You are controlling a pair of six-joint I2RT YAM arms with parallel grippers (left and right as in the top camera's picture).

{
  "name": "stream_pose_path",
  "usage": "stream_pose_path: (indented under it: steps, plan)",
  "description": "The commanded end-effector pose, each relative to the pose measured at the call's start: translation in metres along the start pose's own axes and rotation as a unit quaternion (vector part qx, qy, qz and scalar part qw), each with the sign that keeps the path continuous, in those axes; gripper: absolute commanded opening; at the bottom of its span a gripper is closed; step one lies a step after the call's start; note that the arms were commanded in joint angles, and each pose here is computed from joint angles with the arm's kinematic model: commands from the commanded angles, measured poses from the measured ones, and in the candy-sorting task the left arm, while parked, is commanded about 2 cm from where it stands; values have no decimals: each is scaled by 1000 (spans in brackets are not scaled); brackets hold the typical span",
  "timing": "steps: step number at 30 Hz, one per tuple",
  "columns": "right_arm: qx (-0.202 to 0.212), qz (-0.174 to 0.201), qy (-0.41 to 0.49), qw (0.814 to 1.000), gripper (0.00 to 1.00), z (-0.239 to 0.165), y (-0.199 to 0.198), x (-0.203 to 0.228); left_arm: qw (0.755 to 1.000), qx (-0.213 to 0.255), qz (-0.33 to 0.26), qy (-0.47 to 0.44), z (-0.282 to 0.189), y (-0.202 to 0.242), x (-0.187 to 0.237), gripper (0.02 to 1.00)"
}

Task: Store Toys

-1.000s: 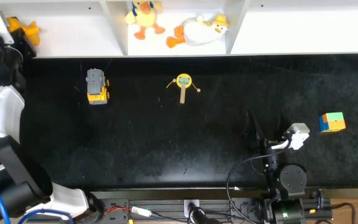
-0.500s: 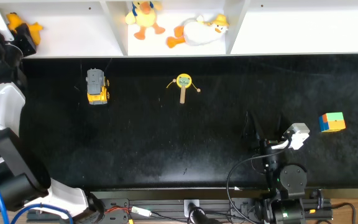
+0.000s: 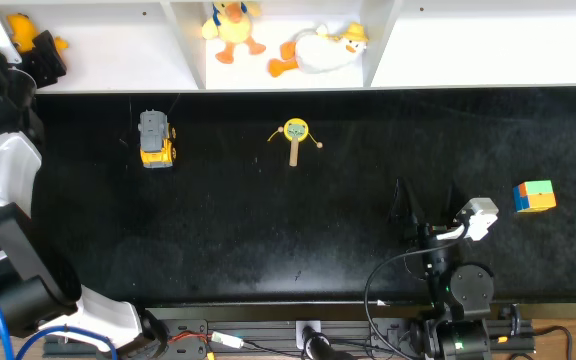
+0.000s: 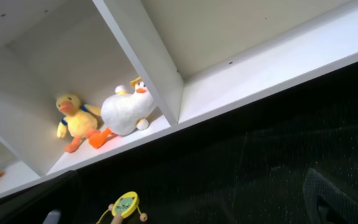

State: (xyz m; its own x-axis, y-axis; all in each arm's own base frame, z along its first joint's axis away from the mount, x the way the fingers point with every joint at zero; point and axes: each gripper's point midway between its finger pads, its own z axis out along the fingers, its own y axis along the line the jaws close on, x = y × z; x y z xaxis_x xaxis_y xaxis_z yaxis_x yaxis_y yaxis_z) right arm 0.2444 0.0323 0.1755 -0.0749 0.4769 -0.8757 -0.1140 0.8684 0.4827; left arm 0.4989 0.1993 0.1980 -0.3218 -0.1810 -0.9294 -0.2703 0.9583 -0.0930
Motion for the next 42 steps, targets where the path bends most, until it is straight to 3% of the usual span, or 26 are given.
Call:
stream_pose_path:
  steps: [1, 7, 24, 29, 42]
  plan:
    - [3, 2, -1, 1000, 996, 0, -2, 3, 1000, 21, 1, -11, 1, -9, -8, 915]
    - [3, 2, -1, 1000, 996, 0, -2, 3, 1000, 21, 3, -23, -6, -10, -19, 998]
    - [3, 2, -1, 1000, 996, 0, -2, 3, 999, 19, 36, -24, -48, -18, -46, 998]
    - [3, 2, -1, 1000, 996, 0, -2, 3, 999, 20, 36, 15, -63, -20, -34, 996]
    - [3, 2, -1, 1000, 996, 0, -2, 3, 996, 25, 56, 60, -152, -40, -38, 998]
